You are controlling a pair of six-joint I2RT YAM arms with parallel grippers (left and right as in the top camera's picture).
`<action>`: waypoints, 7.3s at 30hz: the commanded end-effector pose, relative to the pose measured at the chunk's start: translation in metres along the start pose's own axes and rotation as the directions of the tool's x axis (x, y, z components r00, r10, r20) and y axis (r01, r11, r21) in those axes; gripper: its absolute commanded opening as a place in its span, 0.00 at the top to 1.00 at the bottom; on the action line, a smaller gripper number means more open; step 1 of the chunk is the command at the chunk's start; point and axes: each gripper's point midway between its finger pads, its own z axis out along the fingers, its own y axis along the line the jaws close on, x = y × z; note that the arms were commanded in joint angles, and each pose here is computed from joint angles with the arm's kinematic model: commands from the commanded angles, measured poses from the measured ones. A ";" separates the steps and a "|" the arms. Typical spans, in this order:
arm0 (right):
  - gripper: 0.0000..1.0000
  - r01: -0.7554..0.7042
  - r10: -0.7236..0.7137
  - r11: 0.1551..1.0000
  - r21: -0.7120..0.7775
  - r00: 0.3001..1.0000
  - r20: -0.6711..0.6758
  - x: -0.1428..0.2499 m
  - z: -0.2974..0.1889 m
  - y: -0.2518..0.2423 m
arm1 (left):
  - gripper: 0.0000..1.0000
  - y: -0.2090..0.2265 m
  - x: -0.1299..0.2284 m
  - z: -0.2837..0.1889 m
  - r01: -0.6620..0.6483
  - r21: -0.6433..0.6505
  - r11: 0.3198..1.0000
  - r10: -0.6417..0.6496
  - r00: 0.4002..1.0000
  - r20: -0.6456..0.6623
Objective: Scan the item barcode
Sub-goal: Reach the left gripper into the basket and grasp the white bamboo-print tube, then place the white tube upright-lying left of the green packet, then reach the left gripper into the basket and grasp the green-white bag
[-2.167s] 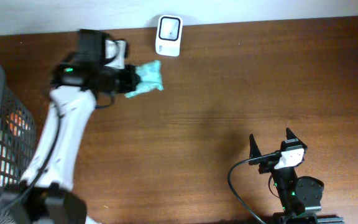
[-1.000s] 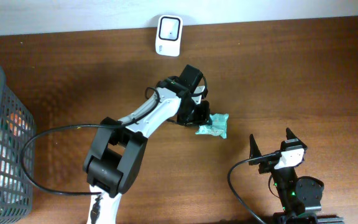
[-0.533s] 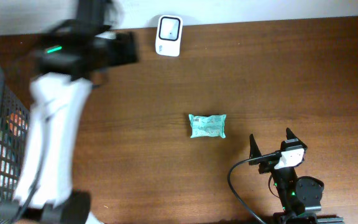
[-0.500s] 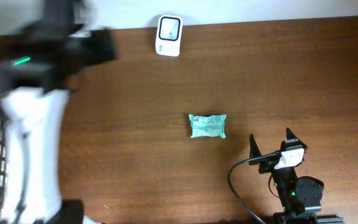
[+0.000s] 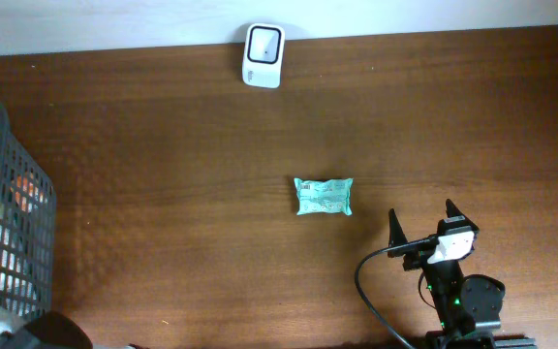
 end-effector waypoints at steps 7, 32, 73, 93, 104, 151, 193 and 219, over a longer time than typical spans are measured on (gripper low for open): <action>0.02 -0.004 0.004 1.000 -0.015 1.000 -0.006 0.003 0.000 0.003 | 0.23 0.012 0.107 0.124 -0.248 0.033 0.968 0.248 0.931 -0.268; 0.02 -0.004 0.004 1.000 -0.015 1.000 -0.005 0.003 0.000 0.003 | 0.41 0.020 0.189 0.253 -0.496 0.206 0.844 0.532 0.723 -0.441; 0.02 -0.004 0.004 1.000 -0.015 1.000 -0.006 0.003 0.000 0.003 | 0.77 -0.051 0.000 -0.044 -0.194 0.177 0.965 0.184 0.980 0.074; 0.02 -0.004 0.004 1.000 -0.015 1.000 -0.005 0.003 0.000 0.003 | 0.23 0.059 0.133 0.194 -0.004 -0.068 0.998 -0.022 0.925 -0.378; 0.02 -0.004 0.004 1.000 -0.015 1.000 -0.005 0.003 0.000 0.003 | 0.34 0.041 0.187 0.255 0.040 0.029 0.999 -0.022 0.881 -0.472; 0.02 -0.004 0.004 1.000 -0.015 1.000 -0.005 0.003 0.000 0.003 | 0.88 -0.280 0.471 0.003 -0.562 0.743 0.363 0.902 0.410 -0.130; 0.02 -0.004 0.004 1.000 -0.015 1.000 -0.005 0.003 0.000 0.003 | 0.02 0.024 0.063 0.037 0.010 -0.027 1.000 -0.013 0.989 -0.147; 0.02 -0.004 0.004 1.000 -0.015 1.000 -0.006 0.003 0.000 0.003 | 0.13 0.022 0.182 0.244 -0.495 0.113 0.861 0.488 0.745 -0.454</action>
